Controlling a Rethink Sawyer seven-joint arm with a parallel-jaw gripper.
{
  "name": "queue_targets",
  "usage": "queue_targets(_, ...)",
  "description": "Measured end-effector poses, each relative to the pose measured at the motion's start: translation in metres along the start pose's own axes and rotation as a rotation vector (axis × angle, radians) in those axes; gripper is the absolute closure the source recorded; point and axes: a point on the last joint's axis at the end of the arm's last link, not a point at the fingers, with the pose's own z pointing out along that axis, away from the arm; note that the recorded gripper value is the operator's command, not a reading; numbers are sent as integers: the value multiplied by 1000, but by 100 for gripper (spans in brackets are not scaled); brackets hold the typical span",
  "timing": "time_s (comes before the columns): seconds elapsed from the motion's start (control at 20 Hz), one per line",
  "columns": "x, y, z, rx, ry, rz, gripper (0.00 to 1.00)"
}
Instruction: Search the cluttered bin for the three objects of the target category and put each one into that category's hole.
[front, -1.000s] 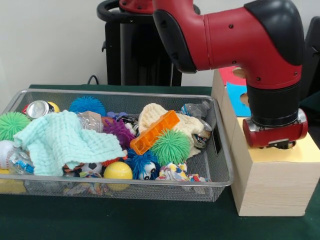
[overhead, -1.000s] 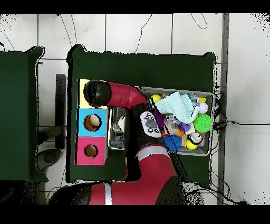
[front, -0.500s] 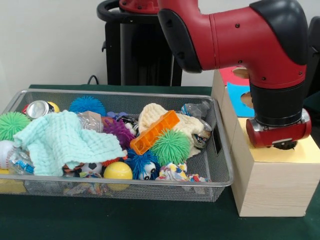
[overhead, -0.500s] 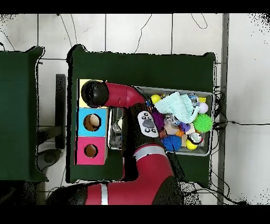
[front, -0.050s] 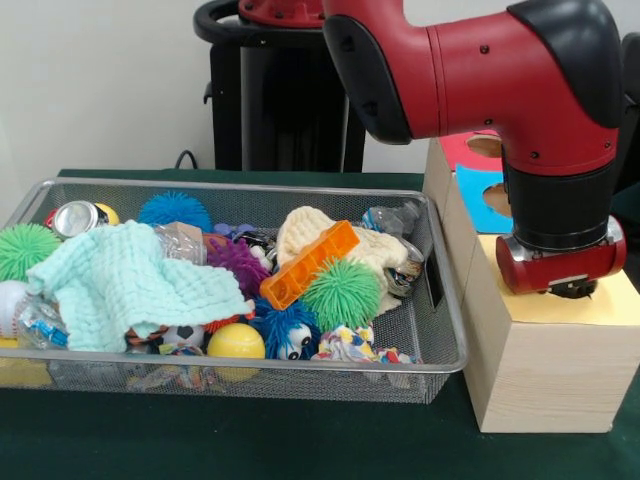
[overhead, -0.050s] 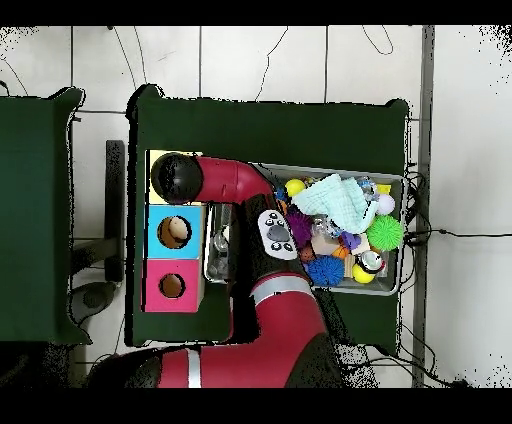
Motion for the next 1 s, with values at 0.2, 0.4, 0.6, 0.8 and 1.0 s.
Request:
queue_targets(0.2, 1, 2, 0, 16, -1, -10, 0)
queue_targets(0.4, 3, 3, 0, 40, -2, -24, 0)
queue_targets(0.6, 4, 4, -4, 55, -4, -38, 0)
queue_targets(0.8, 7, 4, -5, 63, -3, -51, 0)
queue_targets(1.0, 8, 4, -7, 68, -7, -60, 0)
